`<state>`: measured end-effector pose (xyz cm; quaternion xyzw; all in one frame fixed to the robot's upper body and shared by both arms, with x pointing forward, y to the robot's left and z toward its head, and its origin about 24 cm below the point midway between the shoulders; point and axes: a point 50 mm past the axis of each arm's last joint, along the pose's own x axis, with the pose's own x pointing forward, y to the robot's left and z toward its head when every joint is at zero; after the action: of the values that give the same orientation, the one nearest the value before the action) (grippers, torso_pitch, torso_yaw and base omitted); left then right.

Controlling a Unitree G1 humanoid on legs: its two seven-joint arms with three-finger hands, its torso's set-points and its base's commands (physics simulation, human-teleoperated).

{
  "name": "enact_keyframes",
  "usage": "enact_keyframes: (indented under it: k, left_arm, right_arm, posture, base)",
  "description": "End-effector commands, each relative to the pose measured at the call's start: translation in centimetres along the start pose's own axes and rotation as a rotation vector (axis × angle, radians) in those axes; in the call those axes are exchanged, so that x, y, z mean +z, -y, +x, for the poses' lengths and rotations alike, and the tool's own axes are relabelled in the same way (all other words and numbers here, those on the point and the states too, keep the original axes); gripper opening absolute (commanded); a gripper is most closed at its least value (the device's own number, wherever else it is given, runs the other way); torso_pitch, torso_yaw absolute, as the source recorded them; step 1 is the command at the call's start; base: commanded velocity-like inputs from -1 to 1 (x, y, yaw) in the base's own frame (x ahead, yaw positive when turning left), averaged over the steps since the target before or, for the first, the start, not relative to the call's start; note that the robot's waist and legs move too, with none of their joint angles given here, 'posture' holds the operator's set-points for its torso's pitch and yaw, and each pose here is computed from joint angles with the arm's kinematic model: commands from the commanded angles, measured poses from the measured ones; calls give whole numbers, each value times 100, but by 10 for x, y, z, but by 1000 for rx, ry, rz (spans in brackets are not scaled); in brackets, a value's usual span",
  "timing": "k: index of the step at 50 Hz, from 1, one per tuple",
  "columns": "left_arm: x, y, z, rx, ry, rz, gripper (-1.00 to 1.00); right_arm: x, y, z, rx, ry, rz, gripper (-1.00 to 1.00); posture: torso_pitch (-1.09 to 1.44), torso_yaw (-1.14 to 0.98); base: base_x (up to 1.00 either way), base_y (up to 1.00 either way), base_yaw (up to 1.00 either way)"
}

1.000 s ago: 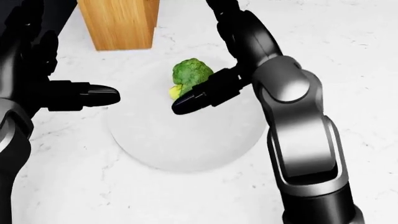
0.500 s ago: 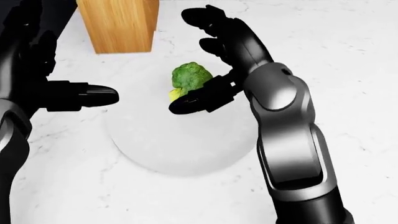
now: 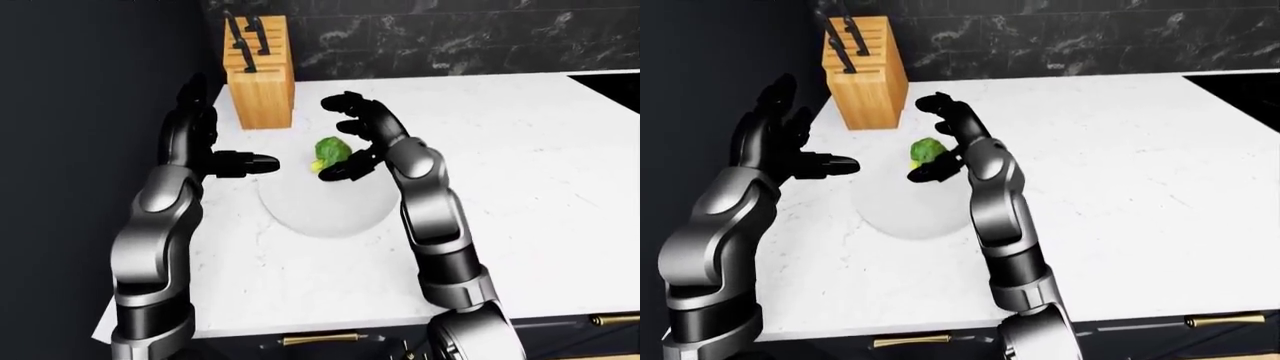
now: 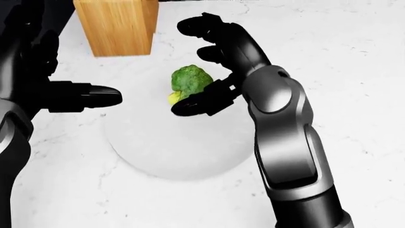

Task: Place the broccoli on the top rack of the oven.

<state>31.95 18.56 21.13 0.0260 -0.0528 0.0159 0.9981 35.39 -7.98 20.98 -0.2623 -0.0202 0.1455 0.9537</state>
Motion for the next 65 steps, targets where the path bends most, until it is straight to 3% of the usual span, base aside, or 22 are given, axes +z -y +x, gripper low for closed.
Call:
enact_keyframes:
  k: [1,50,65]
  left_arm:
    - [19,1,-1,-2,94,3,100]
    - [19,1,-1,-1,96,1,100]
    - [22,1,-1,-1,97,2,100]
  right_arm:
    - [12,1,-2,-20,67,-6,46]
    - [4,-13,8,-12,50,-89,43]
    - [3,-17,8,1,45,-99,31]
  posture:
    - [0,0]
    - [0,0]
    - [0,0]
  base:
    - [0,0,0]
    - [0,0,0]
    - [0,0,0]
